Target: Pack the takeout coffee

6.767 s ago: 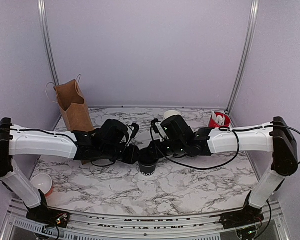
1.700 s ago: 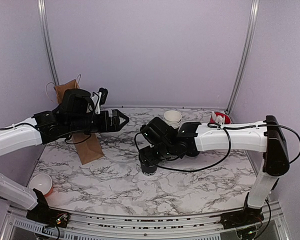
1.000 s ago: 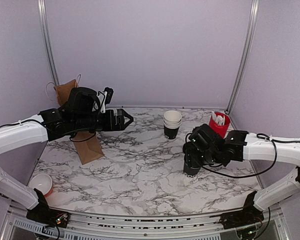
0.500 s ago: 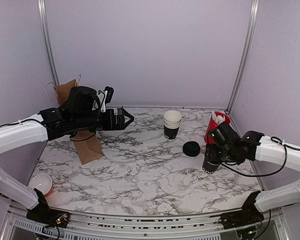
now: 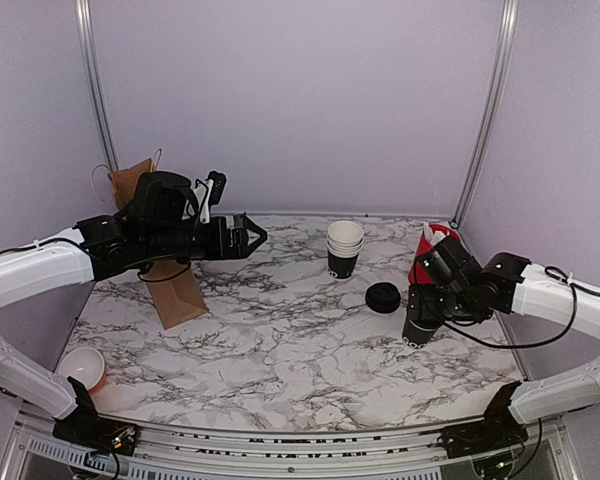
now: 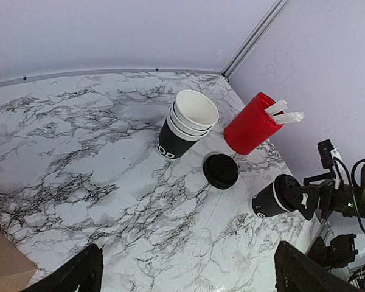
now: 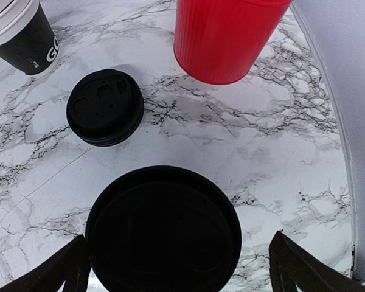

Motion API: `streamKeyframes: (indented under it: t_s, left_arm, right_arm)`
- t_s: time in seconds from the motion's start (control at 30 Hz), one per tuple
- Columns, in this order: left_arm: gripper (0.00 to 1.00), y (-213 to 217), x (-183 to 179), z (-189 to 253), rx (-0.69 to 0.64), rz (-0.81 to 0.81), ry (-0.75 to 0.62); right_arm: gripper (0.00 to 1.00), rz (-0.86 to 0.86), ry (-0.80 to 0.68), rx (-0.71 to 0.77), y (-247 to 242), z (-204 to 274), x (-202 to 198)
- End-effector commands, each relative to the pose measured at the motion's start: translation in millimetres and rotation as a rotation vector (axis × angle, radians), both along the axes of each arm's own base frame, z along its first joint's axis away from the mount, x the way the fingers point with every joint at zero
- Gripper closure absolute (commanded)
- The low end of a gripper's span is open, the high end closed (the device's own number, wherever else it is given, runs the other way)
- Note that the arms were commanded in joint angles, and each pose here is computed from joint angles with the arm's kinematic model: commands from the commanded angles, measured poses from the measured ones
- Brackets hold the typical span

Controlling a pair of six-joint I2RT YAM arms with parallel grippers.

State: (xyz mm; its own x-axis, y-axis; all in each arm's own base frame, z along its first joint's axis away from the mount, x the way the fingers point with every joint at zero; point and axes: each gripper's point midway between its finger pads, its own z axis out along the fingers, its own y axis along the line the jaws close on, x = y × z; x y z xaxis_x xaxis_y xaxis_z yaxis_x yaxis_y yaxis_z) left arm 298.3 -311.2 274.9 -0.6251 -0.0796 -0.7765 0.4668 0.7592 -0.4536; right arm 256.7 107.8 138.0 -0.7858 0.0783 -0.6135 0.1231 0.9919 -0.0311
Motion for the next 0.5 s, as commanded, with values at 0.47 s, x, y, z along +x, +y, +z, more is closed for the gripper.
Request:
streamKeyframes:
  t_s: [0.47]
  left_arm:
    - [0.01, -12.3, -19.3, 53.3, -0.080, -0.128, -0.097]
  right_arm:
    - [0.00, 0.039, -0.143, 0.121, 11.6, 56.5, 10.9]
